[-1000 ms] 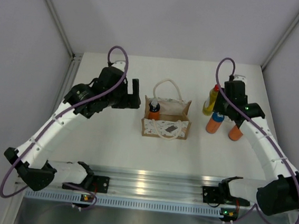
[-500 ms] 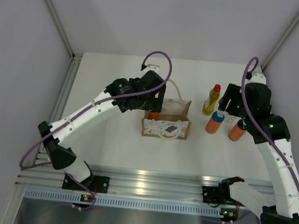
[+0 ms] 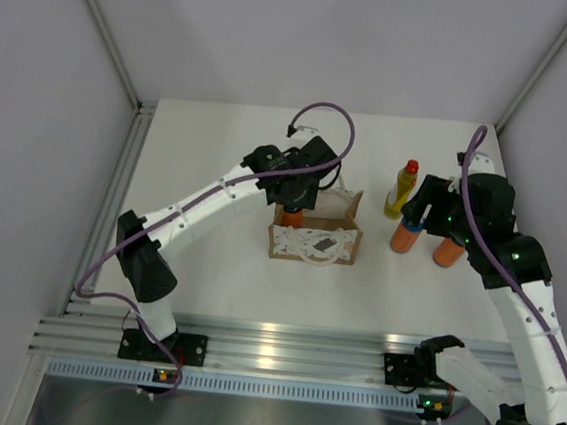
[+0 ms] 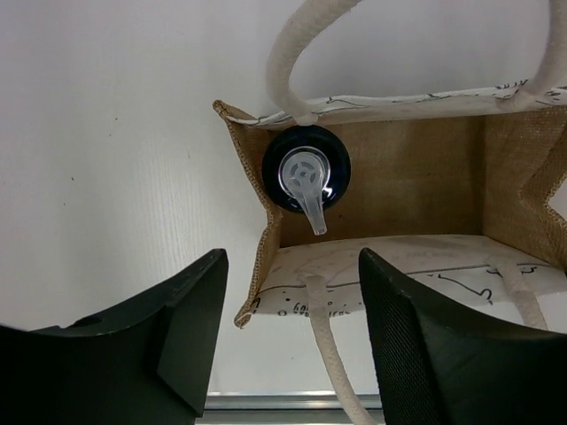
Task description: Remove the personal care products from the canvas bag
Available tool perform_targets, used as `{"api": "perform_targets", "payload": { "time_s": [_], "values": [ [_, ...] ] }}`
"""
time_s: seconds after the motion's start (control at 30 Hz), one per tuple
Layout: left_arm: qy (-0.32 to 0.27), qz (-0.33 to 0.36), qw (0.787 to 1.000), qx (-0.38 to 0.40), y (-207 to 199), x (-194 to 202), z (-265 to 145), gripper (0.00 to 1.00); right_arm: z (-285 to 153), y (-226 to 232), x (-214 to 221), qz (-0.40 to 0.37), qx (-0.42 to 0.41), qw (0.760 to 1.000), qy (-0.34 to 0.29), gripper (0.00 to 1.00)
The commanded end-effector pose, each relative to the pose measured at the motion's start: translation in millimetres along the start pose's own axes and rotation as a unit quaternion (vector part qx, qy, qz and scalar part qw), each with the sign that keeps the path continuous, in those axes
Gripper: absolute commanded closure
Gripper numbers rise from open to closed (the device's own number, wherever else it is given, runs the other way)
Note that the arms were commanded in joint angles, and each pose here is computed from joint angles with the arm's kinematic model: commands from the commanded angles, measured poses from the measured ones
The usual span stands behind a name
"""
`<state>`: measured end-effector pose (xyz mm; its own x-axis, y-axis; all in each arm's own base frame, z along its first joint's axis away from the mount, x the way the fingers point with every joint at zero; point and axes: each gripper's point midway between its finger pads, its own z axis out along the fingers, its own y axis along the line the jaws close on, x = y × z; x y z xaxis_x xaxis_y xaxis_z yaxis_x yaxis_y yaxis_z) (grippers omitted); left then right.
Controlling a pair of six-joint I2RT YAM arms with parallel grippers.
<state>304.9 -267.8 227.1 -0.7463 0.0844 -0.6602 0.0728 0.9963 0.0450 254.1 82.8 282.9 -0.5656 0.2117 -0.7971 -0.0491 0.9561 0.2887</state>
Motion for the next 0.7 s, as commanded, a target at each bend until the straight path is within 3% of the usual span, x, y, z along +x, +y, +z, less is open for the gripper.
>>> {"api": "perform_targets", "payload": {
  "time_s": [0.0, 0.13, 0.67],
  "values": [
    [-0.032, -0.029, 0.999, -0.006, -4, -20, 0, 0.35, -9, 2, -1, 0.008, -0.011, 1.000, -0.005, 0.34],
    [-0.026, -0.032, 0.999, -0.017, -14, -18, 18, 0.44, -13, 9, 1, 0.006, -0.031, 0.999, -0.002, 0.34],
    [-0.030, -0.053, 0.997, -0.038, -15, -27, 45, 0.57, -17, 11, 10, -0.010, -0.048, 0.999, 0.011, 0.34]
  ]
}}
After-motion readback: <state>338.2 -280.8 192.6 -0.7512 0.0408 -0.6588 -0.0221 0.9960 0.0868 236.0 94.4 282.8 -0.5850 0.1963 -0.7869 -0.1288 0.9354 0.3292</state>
